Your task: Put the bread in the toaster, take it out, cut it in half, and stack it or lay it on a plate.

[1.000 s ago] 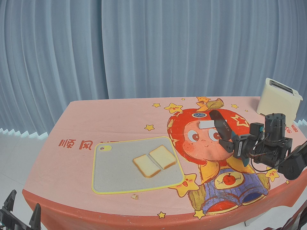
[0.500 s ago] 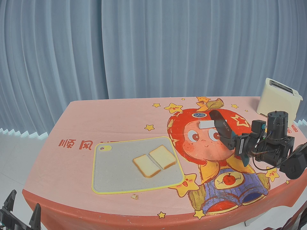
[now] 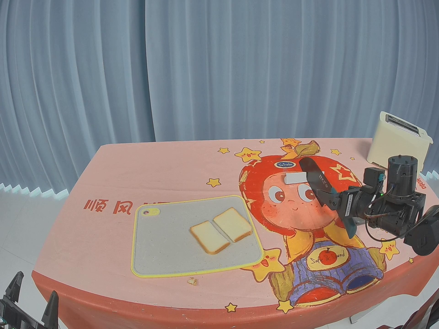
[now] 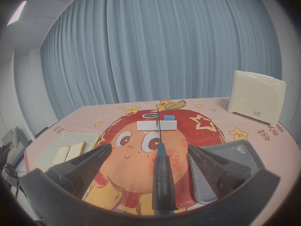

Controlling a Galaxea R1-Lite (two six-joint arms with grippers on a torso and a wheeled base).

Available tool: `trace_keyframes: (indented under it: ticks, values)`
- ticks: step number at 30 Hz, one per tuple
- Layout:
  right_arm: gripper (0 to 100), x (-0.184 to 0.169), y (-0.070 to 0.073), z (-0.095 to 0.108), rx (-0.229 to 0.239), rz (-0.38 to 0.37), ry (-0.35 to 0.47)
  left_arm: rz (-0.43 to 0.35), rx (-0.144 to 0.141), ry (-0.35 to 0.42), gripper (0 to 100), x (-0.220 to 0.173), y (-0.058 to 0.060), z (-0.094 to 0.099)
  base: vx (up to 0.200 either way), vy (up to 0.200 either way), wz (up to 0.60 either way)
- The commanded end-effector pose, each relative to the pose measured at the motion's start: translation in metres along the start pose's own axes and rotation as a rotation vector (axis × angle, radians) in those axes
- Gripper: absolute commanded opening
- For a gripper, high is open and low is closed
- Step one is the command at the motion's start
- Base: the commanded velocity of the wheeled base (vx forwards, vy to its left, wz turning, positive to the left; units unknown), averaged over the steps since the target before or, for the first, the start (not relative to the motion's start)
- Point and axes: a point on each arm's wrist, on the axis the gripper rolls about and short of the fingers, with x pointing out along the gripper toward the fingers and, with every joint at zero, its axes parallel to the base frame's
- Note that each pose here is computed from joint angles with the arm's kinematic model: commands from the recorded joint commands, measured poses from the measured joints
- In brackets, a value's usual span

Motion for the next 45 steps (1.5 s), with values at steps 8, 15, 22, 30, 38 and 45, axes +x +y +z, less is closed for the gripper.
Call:
trace_keyframes:
  ticks: [8,15,22,30,38,45]
  values:
    - [100,-0.013,0.002,0.011,0.004,0.017,-0.058,-0.001,0.000,0.007,100,0.001,0.000,-0.005,0.000,0.000,0.00]
    - [100,-0.020,0.003,0.016,0.004,0.023,-0.084,-0.001,0.000,0.007,100,0.001,0.000,-0.005,0.000,0.000,0.00]
    - [100,-0.032,0.007,0.020,-0.008,0.048,-0.119,0.001,0.000,0.007,100,0.001,0.000,-0.005,0.000,0.000,0.00]
    - [100,-0.049,0.022,0.017,-0.038,0.119,-0.137,0.001,0.000,0.007,100,0.001,0.000,-0.005,0.000,0.000,0.00]
    - [100,-0.063,0.035,0.019,-0.052,0.173,-0.169,0.001,0.000,0.007,100,0.001,0.000,-0.005,0.000,0.000,0.00]
    - [100,-0.068,0.044,0.016,-0.065,0.221,-0.167,0.001,0.000,0.007,100,0.001,0.000,-0.005,0.000,0.000,0.00]
